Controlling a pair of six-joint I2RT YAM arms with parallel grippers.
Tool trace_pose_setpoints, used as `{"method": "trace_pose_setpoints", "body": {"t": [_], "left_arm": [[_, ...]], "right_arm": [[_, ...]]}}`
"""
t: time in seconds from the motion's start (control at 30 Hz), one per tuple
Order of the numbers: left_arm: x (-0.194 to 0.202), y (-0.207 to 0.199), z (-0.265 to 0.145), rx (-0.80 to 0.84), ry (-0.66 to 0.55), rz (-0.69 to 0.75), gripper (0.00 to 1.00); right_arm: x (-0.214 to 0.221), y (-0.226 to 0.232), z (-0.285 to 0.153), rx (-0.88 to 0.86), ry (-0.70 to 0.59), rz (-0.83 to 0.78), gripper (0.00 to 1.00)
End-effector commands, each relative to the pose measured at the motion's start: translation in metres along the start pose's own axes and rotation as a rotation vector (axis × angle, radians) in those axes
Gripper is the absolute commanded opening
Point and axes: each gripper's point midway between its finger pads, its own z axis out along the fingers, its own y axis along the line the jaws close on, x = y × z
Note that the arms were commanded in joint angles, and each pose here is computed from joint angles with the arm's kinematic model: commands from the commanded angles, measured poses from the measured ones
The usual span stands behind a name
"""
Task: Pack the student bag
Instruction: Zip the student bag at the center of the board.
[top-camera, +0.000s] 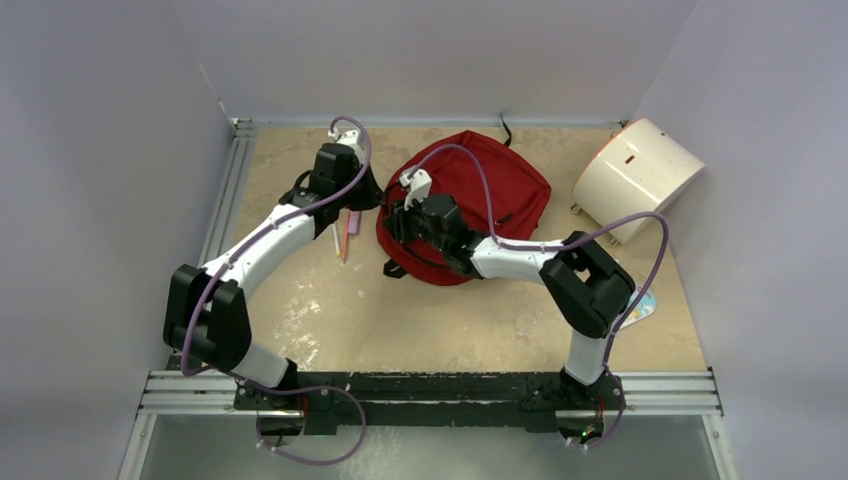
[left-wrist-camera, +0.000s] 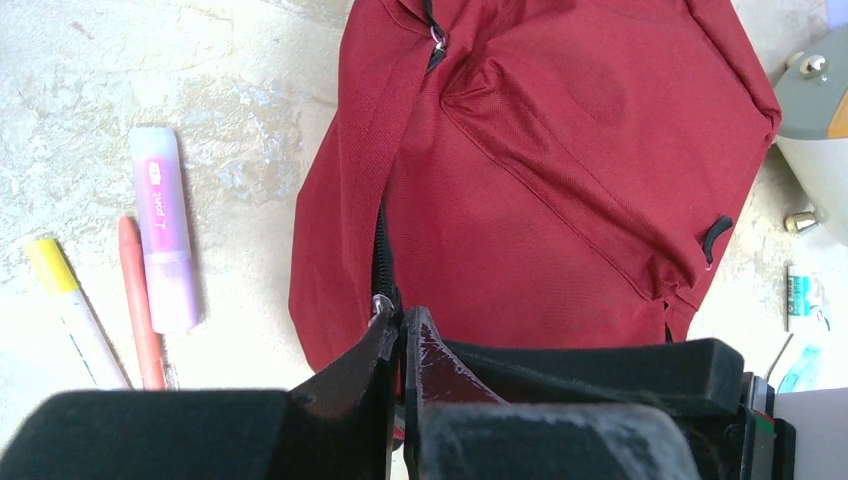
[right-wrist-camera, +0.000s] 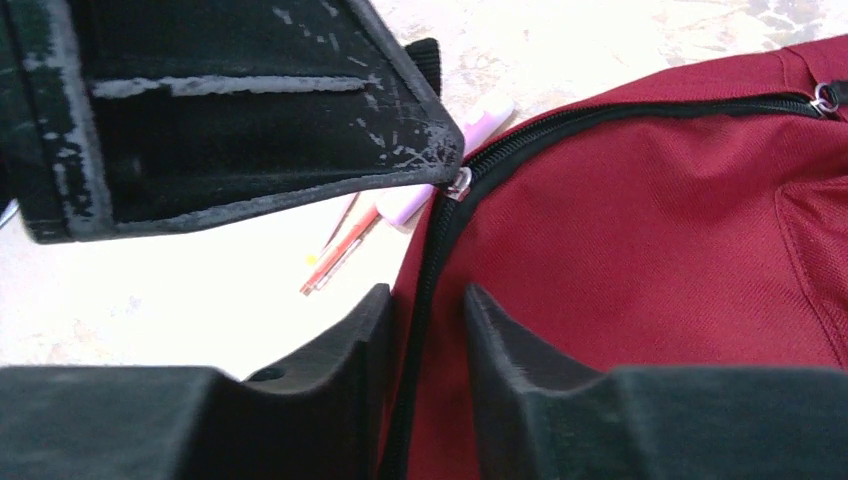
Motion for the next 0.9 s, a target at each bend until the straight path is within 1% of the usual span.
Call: {"method": "trace_pose_setpoints", "body": {"t": [0.0,0.1,0.2,0.37,0.53,0.87], "left_arm": [[-0.02,-0.018,-0.015,0.053,-0.066,-0.016,0.0],[-0.016,-0.016,-0.015,0.051,-0.06,-0.024,0.0],[-0.015,-0.015,-0.015,0.049,-0.06,-0.024,0.0],[-0.017,-0.011,-0.009,0.026,-0.064,-0.014,0.0],[-0.015,-0.002,0.004,-0.015,-0.057,-0.001,0.0],[-0.016,-0.007,0.02,0.009,-0.043,0.006,0.0]], "right_arm": [[-0.017,0.003,0.0,0.025,-0.053,-0.036,0.3],[-0.012,0.005,-0.002,0.012,-0.043,-0.033,0.17],[-0.008,0.01,-0.005,-0.019,-0.027,-0.04,0.0],[-0.009,0.026,-0.023,-0.102,-0.037,-0.068,0.0],[0.0,0.042,-0.048,-0.208,-0.022,-0.099,0.0],[0.021,0.059,-0.09,-0.353,0.02,-0.185,0.0]]}}
